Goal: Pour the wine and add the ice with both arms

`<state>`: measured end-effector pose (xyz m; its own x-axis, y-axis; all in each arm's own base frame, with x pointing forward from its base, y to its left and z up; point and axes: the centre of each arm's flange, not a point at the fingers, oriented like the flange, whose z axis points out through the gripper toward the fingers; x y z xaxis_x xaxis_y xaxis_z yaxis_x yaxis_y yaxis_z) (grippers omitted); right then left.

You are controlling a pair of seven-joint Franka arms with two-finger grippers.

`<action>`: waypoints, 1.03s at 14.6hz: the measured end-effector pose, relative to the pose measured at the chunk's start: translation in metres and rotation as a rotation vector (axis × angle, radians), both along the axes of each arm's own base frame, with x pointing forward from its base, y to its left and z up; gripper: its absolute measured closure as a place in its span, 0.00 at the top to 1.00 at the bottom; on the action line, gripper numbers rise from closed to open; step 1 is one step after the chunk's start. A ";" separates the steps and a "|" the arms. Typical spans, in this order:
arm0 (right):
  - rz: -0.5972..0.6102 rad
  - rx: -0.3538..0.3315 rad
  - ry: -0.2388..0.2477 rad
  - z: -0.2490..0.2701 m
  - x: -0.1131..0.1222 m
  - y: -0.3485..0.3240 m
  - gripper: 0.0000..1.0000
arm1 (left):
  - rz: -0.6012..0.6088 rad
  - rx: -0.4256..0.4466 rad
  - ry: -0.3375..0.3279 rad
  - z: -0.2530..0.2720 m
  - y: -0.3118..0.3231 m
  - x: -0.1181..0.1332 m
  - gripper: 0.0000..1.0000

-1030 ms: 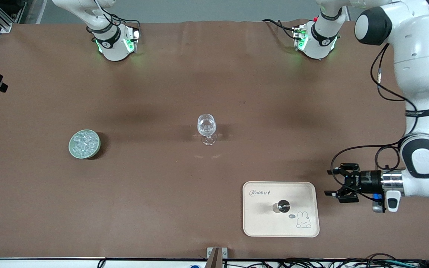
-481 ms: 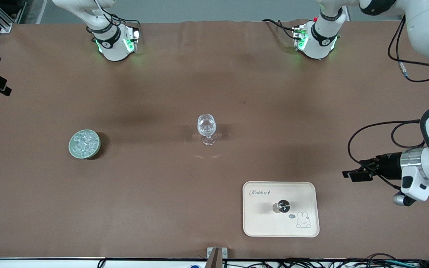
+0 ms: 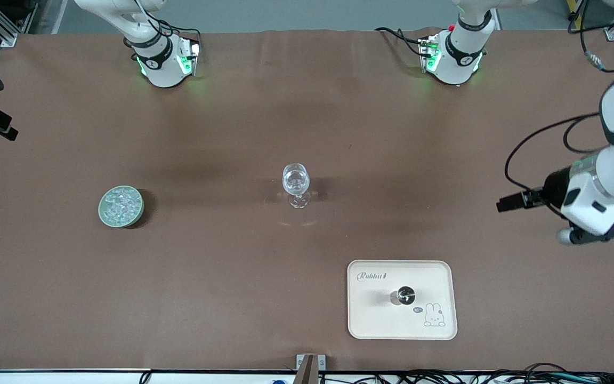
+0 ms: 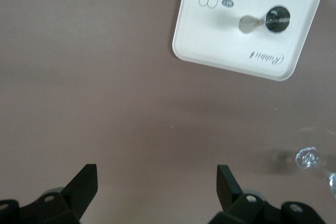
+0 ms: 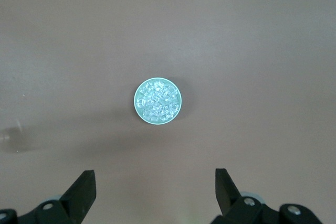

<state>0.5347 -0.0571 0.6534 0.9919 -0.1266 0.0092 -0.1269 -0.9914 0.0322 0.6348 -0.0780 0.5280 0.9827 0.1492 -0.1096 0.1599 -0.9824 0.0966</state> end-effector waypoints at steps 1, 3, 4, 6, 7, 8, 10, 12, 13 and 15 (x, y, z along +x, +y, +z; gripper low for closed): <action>0.001 0.000 0.000 0.000 0.000 0.000 1.00 | -0.018 0.007 -0.004 0.008 -0.002 -0.014 1.00; 0.001 0.000 0.001 0.000 0.000 0.001 1.00 | -0.042 0.016 -0.011 0.020 -0.001 -0.040 1.00; 0.002 0.000 0.002 0.000 0.000 0.001 1.00 | -0.047 0.020 -0.017 0.025 -0.001 -0.051 1.00; 0.004 0.001 0.002 0.000 0.000 0.002 1.00 | -0.059 0.026 -0.026 0.031 -0.004 -0.069 1.00; 0.005 0.001 0.003 0.000 0.000 0.003 1.00 | -0.064 0.030 -0.032 0.032 -0.007 -0.078 1.00; 0.006 0.001 0.003 0.000 0.000 0.003 1.00 | -0.069 0.034 -0.035 0.033 -0.009 -0.088 1.00; 0.007 0.001 0.003 0.000 0.000 0.004 1.00 | -0.071 0.041 -0.047 0.034 -0.010 -0.107 1.00; 0.007 0.001 0.003 0.000 0.000 0.004 1.00 | -0.072 0.047 -0.054 0.035 -0.009 -0.122 1.00; 0.007 0.001 0.002 0.000 0.000 0.004 1.00 | -0.083 0.048 -0.058 0.035 -0.009 -0.126 1.00; 0.007 0.000 -0.003 0.001 0.000 0.004 1.00 | -0.139 0.045 -0.073 0.036 -0.008 -0.130 1.00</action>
